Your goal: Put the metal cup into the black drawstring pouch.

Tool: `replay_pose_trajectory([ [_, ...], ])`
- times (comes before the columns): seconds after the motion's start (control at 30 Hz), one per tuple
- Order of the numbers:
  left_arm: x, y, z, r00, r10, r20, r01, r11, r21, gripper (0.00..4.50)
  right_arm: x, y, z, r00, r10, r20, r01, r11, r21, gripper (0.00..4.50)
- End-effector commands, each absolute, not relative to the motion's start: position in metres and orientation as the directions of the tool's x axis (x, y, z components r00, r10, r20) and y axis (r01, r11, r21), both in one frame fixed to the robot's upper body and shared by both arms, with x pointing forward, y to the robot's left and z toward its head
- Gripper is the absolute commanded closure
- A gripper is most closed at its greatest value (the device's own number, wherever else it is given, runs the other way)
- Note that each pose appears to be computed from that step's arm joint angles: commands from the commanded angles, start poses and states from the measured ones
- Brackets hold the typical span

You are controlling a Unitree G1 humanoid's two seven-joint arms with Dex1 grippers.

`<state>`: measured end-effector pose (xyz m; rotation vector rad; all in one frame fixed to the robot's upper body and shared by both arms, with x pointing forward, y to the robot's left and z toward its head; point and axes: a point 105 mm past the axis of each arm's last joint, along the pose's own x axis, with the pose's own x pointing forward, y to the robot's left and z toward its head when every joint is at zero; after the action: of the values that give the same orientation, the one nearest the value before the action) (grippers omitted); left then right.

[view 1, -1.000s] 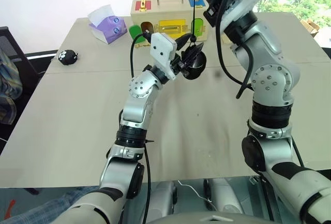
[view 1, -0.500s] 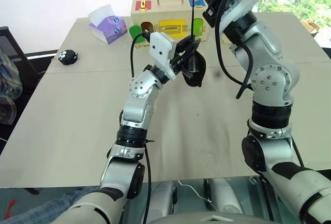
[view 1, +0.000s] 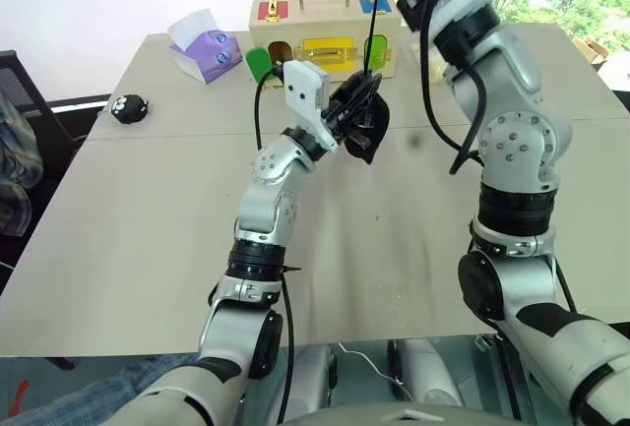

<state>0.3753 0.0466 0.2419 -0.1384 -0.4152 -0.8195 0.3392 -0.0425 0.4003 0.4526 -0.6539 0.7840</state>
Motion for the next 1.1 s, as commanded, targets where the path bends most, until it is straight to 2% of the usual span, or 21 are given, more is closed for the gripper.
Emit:
replay_pose_trajectory([
  [0.03, 0.375, 0.050, 0.230, 0.611, -0.704, 0.362, 0.754, 0.657, 0.003, 4.33, 0.314, -0.059, 0.446, 0.406, 0.380, 0.831, -0.791, 0.602, 0.111, 4.50],
  [0.23, 0.373, 0.045, 0.213, 0.598, -0.746, 0.295, 0.776, 0.631, 0.024, 4.33, 0.305, -0.069, 0.466, 0.351, 0.301, 0.887, -0.820, 0.556, 0.135, 4.50],
  [0.43, 0.373, 0.045, 0.207, 0.599, -0.749, 0.284, 0.778, 0.628, 0.017, 4.33, 0.297, -0.085, 0.478, 0.309, 0.210, 0.928, -0.848, 0.503, 0.168, 4.50],
  [0.5, 0.372, 0.046, 0.206, 0.595, -0.751, 0.287, 0.781, 0.625, 0.017, 4.33, 0.299, -0.085, 0.476, 0.317, 0.223, 0.922, -0.844, 0.510, 0.167, 4.50],
  [0.63, 0.368, 0.048, 0.219, 0.566, -0.750, 0.342, 0.794, 0.608, 0.020, 4.33, 0.306, -0.070, 0.458, 0.356, 0.321, 0.877, -0.828, 0.543, 0.137, 4.50],
  [0.67, 0.369, 0.049, 0.222, 0.573, -0.740, 0.352, 0.786, 0.618, 0.020, 3.33, 0.307, -0.066, 0.453, 0.367, 0.342, 0.865, -0.827, 0.546, 0.135, 4.50],
  [0.77, 0.368, 0.051, 0.230, 0.562, -0.738, 0.373, 0.795, 0.607, 0.004, 2.10, 0.310, -0.057, 0.440, 0.389, 0.400, 0.830, -0.823, 0.556, 0.118, 4.50],
  [0.97, 0.354, 0.058, 0.228, 0.524, -0.772, 0.360, 0.827, 0.562, 0.001, 2.10, 0.310, -0.050, 0.423, 0.407, 0.458, 0.790, -0.827, 0.552, 0.106, 4.50],
  [1.1, 0.344, 0.074, 0.223, 0.540, -0.775, 0.329, 0.821, 0.571, -0.003, 2.10, 0.308, -0.047, 0.409, 0.423, 0.490, 0.762, -0.838, 0.532, 0.123, 4.50],
])
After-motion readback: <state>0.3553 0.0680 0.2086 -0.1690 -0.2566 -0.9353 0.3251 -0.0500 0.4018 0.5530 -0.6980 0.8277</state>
